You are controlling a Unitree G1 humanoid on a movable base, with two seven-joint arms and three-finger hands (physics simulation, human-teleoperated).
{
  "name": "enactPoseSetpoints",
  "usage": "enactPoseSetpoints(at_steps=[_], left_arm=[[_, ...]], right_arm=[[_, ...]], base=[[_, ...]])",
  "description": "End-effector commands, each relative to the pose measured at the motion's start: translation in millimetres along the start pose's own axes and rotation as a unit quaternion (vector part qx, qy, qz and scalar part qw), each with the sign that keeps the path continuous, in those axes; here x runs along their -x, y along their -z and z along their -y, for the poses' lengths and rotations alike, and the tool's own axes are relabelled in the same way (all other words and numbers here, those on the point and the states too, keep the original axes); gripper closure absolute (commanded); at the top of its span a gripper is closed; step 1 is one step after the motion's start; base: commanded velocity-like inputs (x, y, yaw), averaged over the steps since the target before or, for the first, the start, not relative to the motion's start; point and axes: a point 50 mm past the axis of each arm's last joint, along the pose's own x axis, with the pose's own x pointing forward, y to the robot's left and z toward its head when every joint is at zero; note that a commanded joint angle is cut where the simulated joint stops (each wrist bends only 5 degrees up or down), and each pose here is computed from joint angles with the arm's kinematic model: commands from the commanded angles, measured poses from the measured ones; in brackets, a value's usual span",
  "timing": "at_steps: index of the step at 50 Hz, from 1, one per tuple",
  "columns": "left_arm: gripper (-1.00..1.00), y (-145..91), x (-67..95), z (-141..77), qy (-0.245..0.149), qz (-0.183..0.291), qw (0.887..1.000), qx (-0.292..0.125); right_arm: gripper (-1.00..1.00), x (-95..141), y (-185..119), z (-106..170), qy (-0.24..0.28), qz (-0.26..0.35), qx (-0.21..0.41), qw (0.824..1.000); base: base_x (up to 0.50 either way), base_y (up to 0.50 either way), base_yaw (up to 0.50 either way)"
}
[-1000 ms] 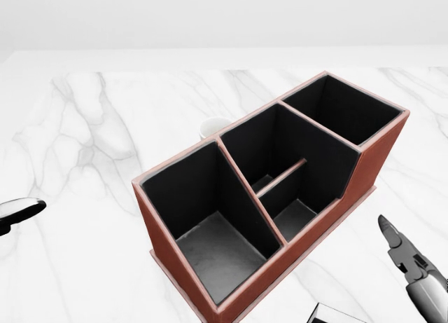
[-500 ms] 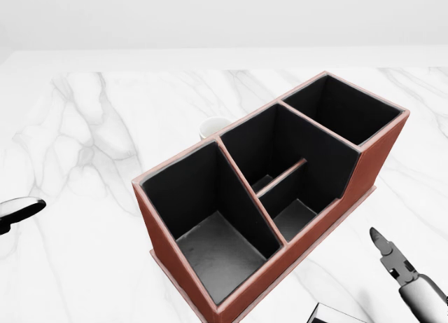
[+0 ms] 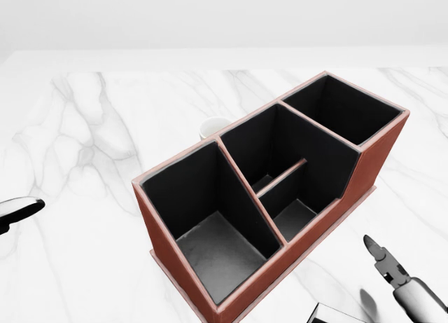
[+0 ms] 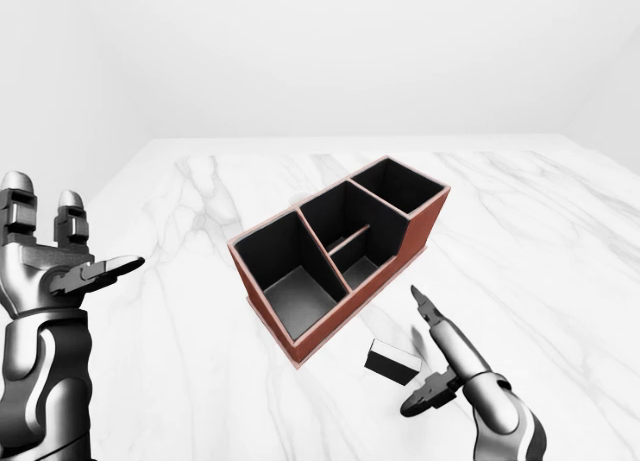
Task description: Pick up the book and place it in the left compartment of the caddy.
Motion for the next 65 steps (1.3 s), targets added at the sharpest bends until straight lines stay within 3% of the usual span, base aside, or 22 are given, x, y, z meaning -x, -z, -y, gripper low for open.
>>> enactPoseSetpoints(at_steps=[1,15,45,62,63,65], left_arm=[[-1.0,14,4.5,7,0.004,-0.027,1.0,-0.013],[-1.0,14,4.5,7,0.004,-0.027,1.0,-0.013],[-1.0,12,4.9,7,0.004,-0.024,1.0,-0.012],[-1.0,8,4.3,5,0.001,-0.015,1.0,-0.009],[-1.0,8,4.3,5,0.001,-0.017,1.0,-0.009],[-1.0,7,4.2,5,0.0,-0.014,1.0,-0.009]], right_arm=[[-1.0,-7,10,-7,-0.021,-0.02,-0.009,1.0],[-1.0,-7,10,-6,-0.02,-0.021,-0.009,1.0],[-1.0,-35,22,-12,-0.077,-0.036,-0.022,0.996],[-1.0,-49,40,-36,-0.137,-0.062,-0.069,0.986],[-0.88,-49,41,-37,-0.141,-0.063,-0.069,0.986],[-0.31,-51,42,-39,-0.146,-0.065,-0.075,0.984]], base=[[0.0,0.0,0.0],[0.0,0.0,0.0],[0.0,0.0,0.0],[0.0,0.0,0.0],[0.0,0.0,0.0],[0.0,0.0,0.0]])
